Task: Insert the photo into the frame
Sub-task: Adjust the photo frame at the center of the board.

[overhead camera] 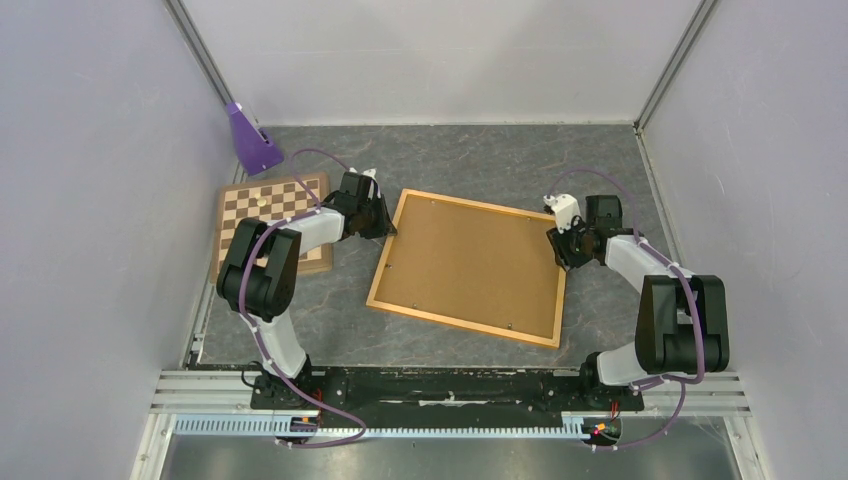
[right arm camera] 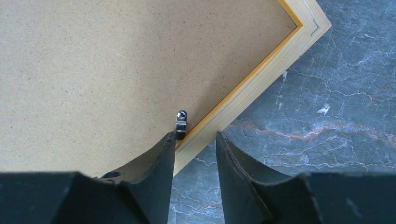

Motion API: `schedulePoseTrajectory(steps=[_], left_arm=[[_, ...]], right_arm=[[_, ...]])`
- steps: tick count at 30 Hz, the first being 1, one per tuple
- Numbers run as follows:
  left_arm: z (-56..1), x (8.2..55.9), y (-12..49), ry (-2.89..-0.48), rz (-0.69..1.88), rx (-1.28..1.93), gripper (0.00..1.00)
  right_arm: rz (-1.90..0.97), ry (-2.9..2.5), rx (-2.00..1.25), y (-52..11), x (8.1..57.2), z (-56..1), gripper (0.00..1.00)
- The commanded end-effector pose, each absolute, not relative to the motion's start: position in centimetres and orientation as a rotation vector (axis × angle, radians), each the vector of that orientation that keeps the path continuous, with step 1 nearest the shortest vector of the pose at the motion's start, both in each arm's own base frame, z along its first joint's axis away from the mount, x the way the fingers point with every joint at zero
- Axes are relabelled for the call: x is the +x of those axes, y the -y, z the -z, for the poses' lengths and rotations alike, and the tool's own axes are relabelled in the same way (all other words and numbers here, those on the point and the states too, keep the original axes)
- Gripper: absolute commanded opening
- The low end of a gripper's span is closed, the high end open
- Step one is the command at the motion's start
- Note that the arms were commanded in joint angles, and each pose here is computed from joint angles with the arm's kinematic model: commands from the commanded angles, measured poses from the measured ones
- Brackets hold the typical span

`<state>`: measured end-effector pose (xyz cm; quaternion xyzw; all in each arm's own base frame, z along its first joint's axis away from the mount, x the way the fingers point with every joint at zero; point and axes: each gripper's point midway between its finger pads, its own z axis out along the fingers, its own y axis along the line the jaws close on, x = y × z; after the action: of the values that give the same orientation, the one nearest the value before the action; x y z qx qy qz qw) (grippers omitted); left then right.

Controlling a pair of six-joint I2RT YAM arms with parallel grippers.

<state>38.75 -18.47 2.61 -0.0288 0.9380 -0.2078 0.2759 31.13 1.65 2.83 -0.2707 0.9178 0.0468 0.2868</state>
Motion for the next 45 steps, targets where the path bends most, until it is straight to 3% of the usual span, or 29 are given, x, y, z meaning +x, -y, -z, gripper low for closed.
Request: schedulePoseTrajectory(steps=[1,11,22,30,33,38,45], left_arm=[[0.2,35.9,19.0,-2.657,0.554,-0.052,0.02],[0.2,35.9,19.2,-2.656,0.568,-0.044,0.02],[0.2,35.8,19.2,-2.657,0.565,-0.030,0.02],[0.2,35.8,19.3,-2.657,0.567,-0.020,0.02],[0.2,35.8,19.4,-2.658,0.571,-0.019,0.02],[0.1,35.7,19.5,-2.659,0.573,-0.015,0.02],[0.2,35.6,19.6,-2.661,0.581,-0.012,0.02]], right_arm=[[-0.162,-2.466,-0.697,-2.1,30.6,-2.8,0.38],[-0.155,-2.507,-0.681,-1.8,31.3,-1.8,0.32],[-0.123,-2.533,-0.659,-1.3,30.3,-0.1,0.18],[-0.099,-2.505,-0.658,-1.2,30.3,-0.5,0.14],[-0.126,-2.491,-0.660,-1.6,30.3,-0.7,0.17],[-0.175,-2.483,-0.659,-2.2,30.3,-0.9,0.31],[-0.224,-2.519,-0.618,-2.7,30.2,-0.7,0.39]])
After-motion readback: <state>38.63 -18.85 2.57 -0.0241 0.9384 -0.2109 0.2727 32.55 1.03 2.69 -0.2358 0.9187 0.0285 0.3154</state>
